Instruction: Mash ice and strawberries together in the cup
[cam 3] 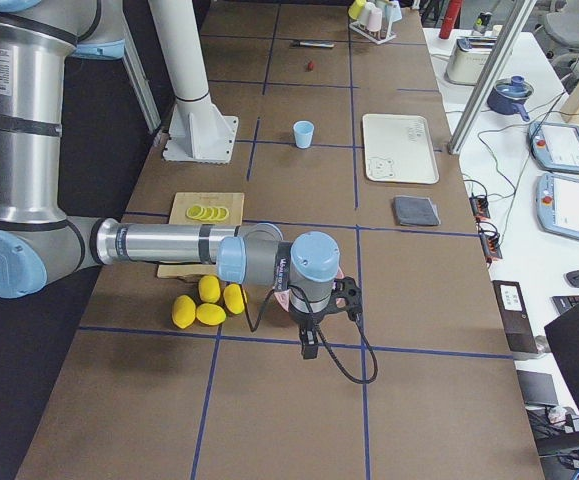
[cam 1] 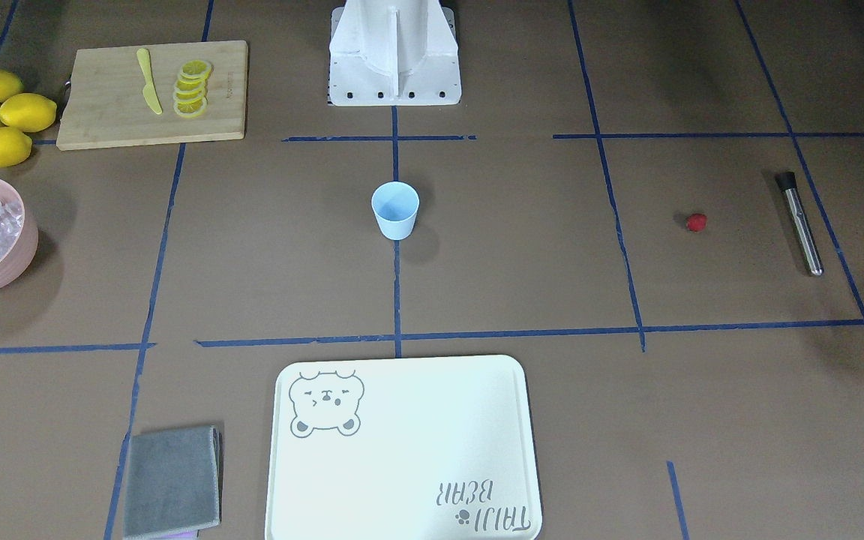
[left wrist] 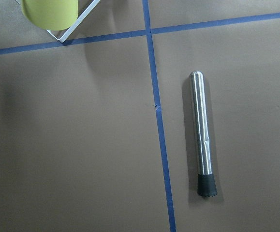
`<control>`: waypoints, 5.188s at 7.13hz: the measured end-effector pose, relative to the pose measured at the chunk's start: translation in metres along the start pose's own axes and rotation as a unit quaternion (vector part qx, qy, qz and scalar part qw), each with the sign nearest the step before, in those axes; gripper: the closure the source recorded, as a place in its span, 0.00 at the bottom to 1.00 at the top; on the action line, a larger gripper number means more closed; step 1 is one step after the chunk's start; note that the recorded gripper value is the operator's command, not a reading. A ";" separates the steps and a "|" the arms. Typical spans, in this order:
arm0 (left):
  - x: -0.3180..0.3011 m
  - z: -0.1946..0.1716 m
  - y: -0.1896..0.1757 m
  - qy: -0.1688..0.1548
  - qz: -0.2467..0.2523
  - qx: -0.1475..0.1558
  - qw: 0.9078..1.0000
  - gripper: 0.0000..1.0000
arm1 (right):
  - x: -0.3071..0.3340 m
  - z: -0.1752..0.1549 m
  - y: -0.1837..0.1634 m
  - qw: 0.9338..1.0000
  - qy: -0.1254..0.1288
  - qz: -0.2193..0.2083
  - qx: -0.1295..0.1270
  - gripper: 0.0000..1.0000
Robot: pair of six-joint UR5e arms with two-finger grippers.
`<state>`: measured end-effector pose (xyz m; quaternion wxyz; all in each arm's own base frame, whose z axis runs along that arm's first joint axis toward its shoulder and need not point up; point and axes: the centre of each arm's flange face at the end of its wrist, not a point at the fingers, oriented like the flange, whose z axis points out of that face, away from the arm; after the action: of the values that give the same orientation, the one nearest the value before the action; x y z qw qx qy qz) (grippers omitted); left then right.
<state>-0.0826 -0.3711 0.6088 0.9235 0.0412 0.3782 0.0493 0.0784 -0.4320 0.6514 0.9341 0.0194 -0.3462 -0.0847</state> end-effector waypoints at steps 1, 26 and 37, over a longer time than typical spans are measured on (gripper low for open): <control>0.000 0.000 0.000 -0.001 0.001 0.000 1.000 0.00 | 0.000 0.000 0.000 1.000 0.000 0.000 0.000 0.00; 0.002 -0.001 -0.001 0.001 0.001 0.001 1.000 0.00 | -0.209 0.099 -0.031 0.994 -0.022 -0.103 0.026 0.31; 0.002 -0.001 -0.001 0.001 0.002 0.002 1.000 0.00 | -0.239 0.053 -0.047 0.994 -0.031 -0.097 0.042 0.96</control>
<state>-0.0819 -0.3721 0.6065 0.9230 0.0434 0.3791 0.0504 -0.1410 -0.4365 0.5330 0.9088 0.0895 -0.3743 -0.1611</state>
